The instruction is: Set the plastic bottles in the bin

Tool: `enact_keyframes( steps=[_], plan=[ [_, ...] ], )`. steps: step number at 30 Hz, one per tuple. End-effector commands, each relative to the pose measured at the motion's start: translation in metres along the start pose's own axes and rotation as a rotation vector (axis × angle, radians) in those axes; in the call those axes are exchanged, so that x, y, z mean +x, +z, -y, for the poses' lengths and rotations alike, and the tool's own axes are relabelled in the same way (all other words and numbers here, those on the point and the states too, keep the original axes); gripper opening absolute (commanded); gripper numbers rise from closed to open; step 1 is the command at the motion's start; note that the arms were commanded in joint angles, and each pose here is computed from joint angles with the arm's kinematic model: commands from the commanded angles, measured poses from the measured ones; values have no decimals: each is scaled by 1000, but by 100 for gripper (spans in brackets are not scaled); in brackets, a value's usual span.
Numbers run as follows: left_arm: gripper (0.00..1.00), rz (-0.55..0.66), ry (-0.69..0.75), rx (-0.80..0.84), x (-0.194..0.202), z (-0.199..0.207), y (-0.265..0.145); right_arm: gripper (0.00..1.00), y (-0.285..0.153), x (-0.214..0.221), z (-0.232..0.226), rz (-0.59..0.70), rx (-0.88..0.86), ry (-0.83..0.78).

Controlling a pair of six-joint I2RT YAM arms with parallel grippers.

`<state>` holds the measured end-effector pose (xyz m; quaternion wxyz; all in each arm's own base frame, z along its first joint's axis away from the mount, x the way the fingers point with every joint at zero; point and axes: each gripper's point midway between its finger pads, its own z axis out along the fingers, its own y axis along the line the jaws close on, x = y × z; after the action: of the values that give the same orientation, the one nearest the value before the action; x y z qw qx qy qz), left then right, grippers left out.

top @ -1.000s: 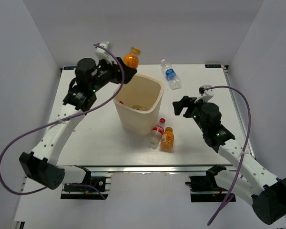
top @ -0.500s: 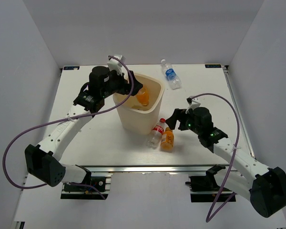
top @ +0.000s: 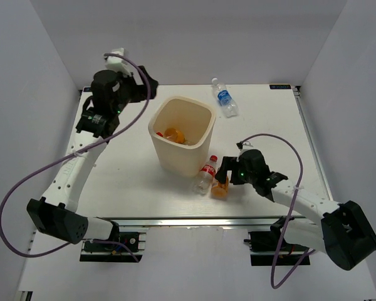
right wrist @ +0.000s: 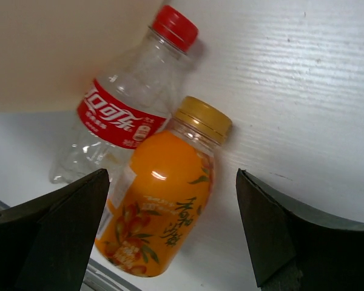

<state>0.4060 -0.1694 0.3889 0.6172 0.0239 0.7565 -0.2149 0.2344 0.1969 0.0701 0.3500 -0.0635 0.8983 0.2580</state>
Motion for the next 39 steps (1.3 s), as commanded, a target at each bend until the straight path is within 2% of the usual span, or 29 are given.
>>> enact_keyframes(
  steps=[1,2,4,9,12,13,15,16,18,21,24,26,28,29,30,33,35,38,39],
  plan=[
    [98,44,-98,-135,-16,-57,-11,89,7,6,6,3,23,49],
    [98,15,-143,-157,-2,-78,-10,89,11,11,5,-14,16,55],
    [98,-2,-179,-207,14,-97,-8,87,16,17,6,-31,15,86],
    [98,-81,-301,-389,83,-158,-15,81,23,26,10,-71,40,120],
    [98,-97,-355,-436,106,-180,-23,67,23,27,16,-69,69,130],
    [98,-86,-374,-471,106,-197,-30,52,22,21,20,-38,99,133],
    [98,-106,-386,-460,112,-196,-30,38,17,14,26,-10,139,125],
    [98,-108,-386,-462,113,-197,-31,32,11,-4,28,53,169,115],
    [98,-106,-381,-461,113,-198,-31,31,-1,-17,34,85,220,73],
    [98,-111,-379,-462,118,-198,-33,32,-30,-75,25,262,253,30],
    [98,-114,-376,-456,122,-197,-35,32,-75,-152,-11,480,183,-32],
    [98,-122,-372,-438,124,-195,-35,32,-110,-202,-58,601,38,-125],
    [98,-123,-369,-438,123,-195,-35,31,-127,-227,-97,646,-107,-211],
    [98,-128,-369,-450,125,-197,-36,31,-131,-238,-102,665,-107,-231],
    [98,-128,-367,-453,126,-197,-36,32,-142,-254,-138,703,-259,-291],
    [98,-142,-366,-439,131,-196,-35,33,-137,-271,-179,678,-403,-382],
    [98,-154,-368,-437,137,-196,-35,34,-125,-276,-195,642,-431,-397],
    [98,-167,-365,-443,141,-198,-35,39,-96,-279,-221,584,-479,-431],
    [98,-173,-364,-444,141,-198,-36,45,-76,-275,-222,544,-467,-446]
  ],
)
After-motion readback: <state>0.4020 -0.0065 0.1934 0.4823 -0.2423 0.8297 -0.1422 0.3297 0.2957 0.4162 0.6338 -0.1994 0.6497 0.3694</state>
